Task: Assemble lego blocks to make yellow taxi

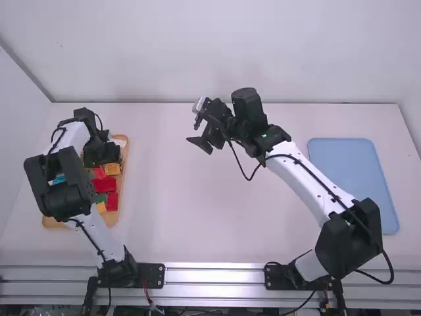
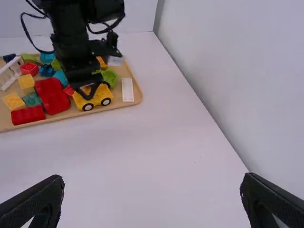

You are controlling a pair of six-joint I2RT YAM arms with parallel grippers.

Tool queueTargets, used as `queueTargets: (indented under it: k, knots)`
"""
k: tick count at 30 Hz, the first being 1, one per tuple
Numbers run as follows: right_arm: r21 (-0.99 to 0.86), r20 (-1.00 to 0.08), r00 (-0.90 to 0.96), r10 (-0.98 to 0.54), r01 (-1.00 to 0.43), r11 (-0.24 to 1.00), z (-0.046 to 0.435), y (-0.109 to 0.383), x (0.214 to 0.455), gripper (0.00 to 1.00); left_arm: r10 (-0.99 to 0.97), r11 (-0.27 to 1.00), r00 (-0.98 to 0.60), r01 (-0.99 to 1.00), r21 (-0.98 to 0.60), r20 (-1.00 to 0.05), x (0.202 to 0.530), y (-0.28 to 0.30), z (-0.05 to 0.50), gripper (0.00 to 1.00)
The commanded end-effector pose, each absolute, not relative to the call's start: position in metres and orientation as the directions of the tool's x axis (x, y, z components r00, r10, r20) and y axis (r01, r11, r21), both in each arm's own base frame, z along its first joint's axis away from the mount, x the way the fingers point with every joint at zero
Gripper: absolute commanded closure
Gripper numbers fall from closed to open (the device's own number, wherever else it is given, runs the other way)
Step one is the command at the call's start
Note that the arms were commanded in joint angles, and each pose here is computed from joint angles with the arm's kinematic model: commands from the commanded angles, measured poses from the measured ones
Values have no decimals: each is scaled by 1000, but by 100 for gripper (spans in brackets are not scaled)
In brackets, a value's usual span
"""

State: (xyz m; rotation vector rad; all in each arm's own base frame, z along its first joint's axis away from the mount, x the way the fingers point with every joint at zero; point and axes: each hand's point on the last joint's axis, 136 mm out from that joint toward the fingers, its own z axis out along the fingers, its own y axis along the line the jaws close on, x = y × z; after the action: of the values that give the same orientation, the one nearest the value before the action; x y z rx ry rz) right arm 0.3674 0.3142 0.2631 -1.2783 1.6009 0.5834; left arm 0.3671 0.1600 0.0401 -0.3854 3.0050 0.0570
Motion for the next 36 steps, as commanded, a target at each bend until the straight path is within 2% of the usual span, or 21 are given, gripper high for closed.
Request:
queueTargets:
  k: [1, 3, 5, 8, 11, 16, 23, 36]
  knots:
    - [-216, -892, 39, -450, -912, 350, 276, 317, 374, 1, -273, 960, -956, -278, 33, -106, 361, 167, 33, 26]
    - [-217, -892, 40, -450, -911, 350, 276, 317, 374, 1, -270, 961, -957, -274, 33, -106, 360, 166, 28, 32]
    - [-217, -893, 40, -449, -911, 350, 276, 317, 374, 1, -268, 962, -958, -272, 33, -103, 358, 166, 26, 33]
    - [-216, -893, 39, -449, -912, 350, 276, 317, 374, 1, -243, 969, -964, -247, 25, -107, 358, 163, 21, 31]
    - [-198, -897, 22, -442, -912, 358, 276, 317, 374, 1, -186, 982, -973, -181, -49, -135, 365, 151, 18, 29]
    - [-193, -897, 15, -441, -913, 361, 276, 317, 374, 1, -190, 982, -973, -186, -42, -131, 364, 152, 17, 27]
    - [-191, -897, 18, -443, -918, 349, 275, 321, 369, 1, -234, 972, -964, -234, -10, -125, 357, 155, 4, 34]
    - [-179, -892, 3, -452, -921, 347, 271, 320, 367, 1, -213, 977, -966, -215, -4, -143, 355, 154, -9, 36]
